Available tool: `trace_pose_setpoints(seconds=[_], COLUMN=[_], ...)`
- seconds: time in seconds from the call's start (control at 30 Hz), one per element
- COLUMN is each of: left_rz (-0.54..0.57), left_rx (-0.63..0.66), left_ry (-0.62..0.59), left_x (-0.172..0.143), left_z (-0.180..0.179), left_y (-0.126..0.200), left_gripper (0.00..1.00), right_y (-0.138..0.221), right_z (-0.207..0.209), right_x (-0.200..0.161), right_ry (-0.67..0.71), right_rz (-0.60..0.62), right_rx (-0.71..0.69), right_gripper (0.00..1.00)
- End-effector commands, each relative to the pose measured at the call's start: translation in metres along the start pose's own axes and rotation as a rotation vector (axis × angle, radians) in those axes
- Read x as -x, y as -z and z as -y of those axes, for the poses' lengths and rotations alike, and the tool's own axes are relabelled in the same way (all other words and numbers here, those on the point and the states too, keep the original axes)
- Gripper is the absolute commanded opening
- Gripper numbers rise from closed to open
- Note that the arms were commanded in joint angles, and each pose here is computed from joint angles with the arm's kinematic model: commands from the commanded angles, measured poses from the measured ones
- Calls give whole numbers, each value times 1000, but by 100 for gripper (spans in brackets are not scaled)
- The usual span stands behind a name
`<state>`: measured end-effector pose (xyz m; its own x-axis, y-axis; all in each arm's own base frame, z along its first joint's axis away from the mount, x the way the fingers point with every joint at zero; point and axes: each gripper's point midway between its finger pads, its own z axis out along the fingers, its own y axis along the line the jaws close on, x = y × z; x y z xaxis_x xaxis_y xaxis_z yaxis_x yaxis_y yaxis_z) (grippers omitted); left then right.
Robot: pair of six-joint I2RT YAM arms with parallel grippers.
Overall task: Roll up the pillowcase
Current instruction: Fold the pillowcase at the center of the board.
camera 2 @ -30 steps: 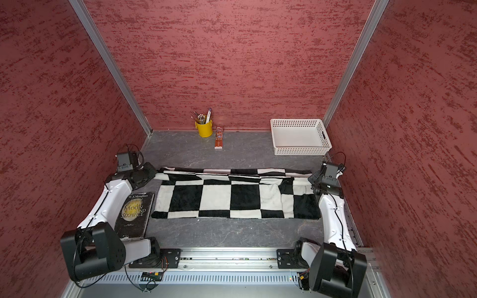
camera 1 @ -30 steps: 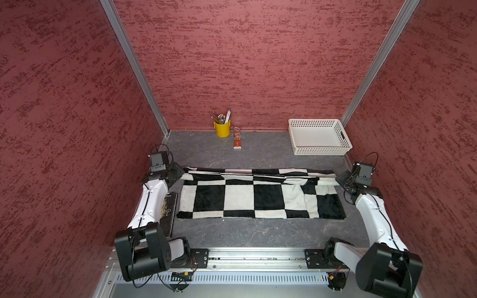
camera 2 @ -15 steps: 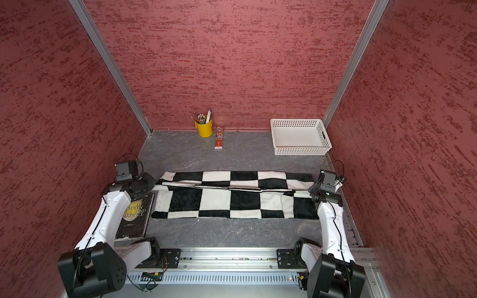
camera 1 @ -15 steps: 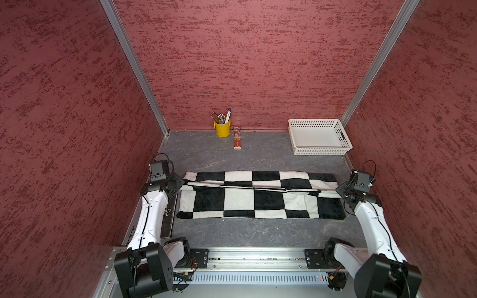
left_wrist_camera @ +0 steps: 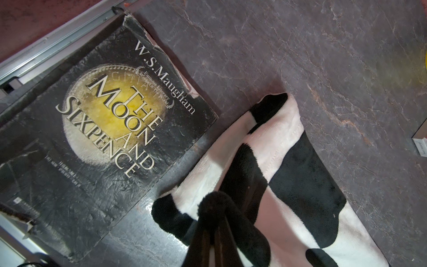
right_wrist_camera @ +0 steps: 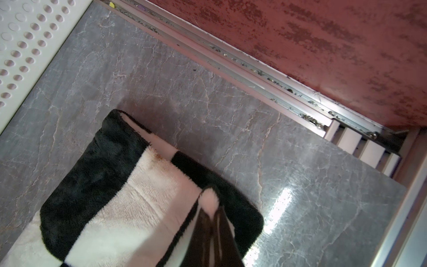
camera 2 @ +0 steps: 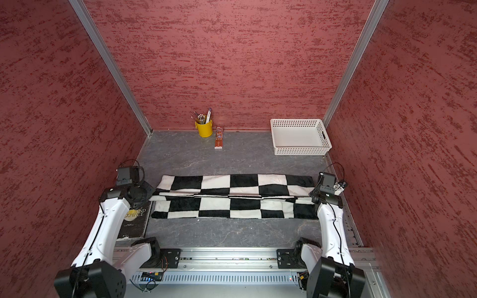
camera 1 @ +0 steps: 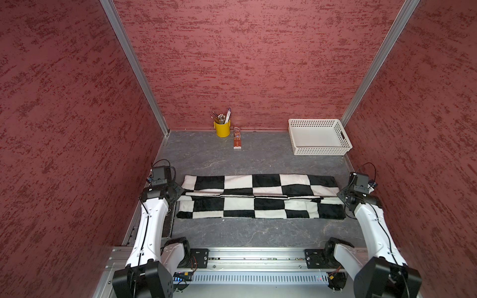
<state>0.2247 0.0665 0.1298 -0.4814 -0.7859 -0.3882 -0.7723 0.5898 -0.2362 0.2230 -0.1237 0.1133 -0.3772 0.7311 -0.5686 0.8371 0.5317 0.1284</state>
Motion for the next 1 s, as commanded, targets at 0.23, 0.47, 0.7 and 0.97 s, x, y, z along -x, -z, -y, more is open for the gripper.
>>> trace_pose_setpoints(seconds=[0.23,0.47,0.7,0.97], left_rz=[2,-36,10,153], left_rx=[56,22,-8,-120], left_ry=[36,46,37,2], left_x=[-11,-28,-26,-1], left_z=[-16,-16,-14,10], left_y=[-17,-38,-31,6], left_gripper=[0,0,54,75], right_y=[-11,-16,-12,6], right_z=[20,24,26,22], right_x=[-4,-19,-23,-20], right_ry=[-30,-61,-87,-94], right_rz=[24,-9,-23,-10], right_rx=[-89,-84,-84,-24], right_gripper=[0,0,7,68])
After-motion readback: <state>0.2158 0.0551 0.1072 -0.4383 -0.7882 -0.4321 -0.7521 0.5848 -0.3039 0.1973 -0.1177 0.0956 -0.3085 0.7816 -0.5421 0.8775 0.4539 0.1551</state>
